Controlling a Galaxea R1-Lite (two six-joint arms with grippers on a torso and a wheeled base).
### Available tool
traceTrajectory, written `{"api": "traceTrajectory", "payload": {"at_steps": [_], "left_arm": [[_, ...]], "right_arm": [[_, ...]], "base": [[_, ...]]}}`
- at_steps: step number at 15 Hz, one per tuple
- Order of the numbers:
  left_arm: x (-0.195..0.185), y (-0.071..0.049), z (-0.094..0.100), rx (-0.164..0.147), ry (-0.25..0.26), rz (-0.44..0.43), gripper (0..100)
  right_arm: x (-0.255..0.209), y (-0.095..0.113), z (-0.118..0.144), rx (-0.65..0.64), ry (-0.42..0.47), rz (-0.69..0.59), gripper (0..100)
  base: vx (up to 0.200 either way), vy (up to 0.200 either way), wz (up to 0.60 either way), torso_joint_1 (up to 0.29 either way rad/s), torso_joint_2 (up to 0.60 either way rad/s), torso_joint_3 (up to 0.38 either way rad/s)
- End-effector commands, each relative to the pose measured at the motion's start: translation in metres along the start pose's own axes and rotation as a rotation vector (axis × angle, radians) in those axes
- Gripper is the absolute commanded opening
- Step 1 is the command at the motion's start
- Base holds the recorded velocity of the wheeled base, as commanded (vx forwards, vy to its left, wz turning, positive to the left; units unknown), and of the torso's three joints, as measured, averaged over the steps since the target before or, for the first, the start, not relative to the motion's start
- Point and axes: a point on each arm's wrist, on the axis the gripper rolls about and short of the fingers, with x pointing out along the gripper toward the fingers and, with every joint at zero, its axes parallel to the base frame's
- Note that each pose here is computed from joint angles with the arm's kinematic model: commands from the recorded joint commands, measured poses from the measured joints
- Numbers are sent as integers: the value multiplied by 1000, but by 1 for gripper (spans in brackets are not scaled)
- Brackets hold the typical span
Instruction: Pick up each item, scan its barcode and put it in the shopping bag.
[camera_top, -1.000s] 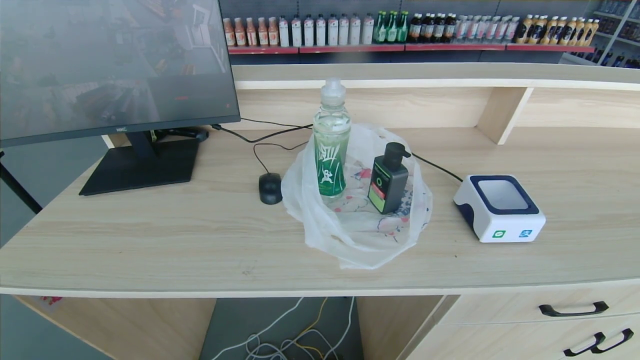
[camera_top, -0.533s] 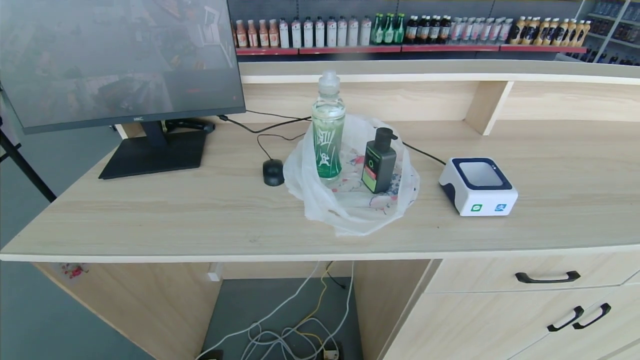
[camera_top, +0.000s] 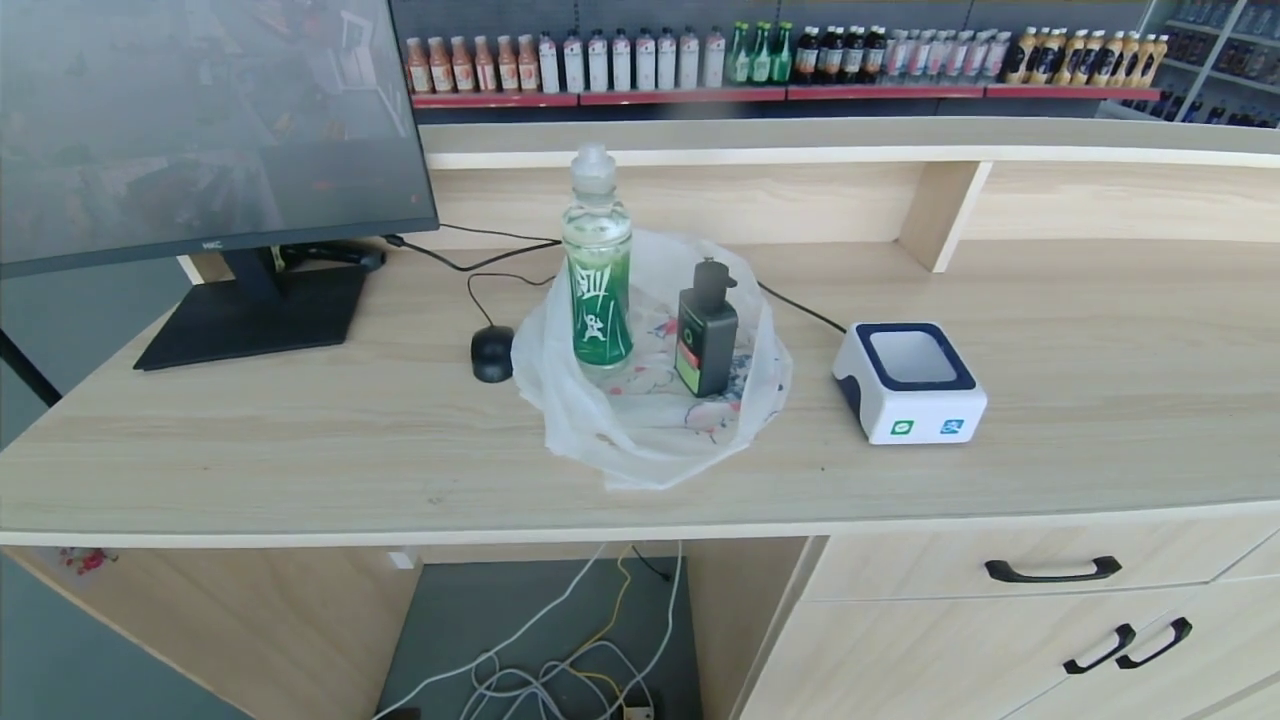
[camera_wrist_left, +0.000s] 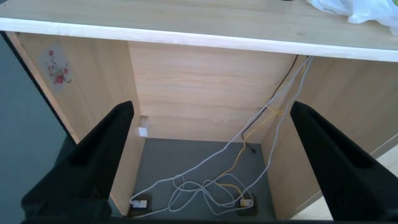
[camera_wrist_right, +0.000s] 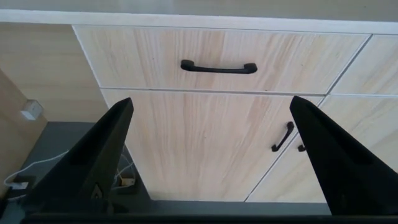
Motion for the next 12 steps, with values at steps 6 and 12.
{"api": "traceTrajectory", "payload": {"at_steps": [6, 12], "left_arm": [[0, 0, 0, -1, 0, 1, 100], [0, 0, 0, -1, 0, 1, 100]], "right_arm": [[0, 0, 0, 0, 1, 4, 100], [0, 0, 0, -3, 1, 4, 100]], "base": [[0, -200, 0, 2, 7, 4], [0, -200, 0, 2, 2, 2]]}}
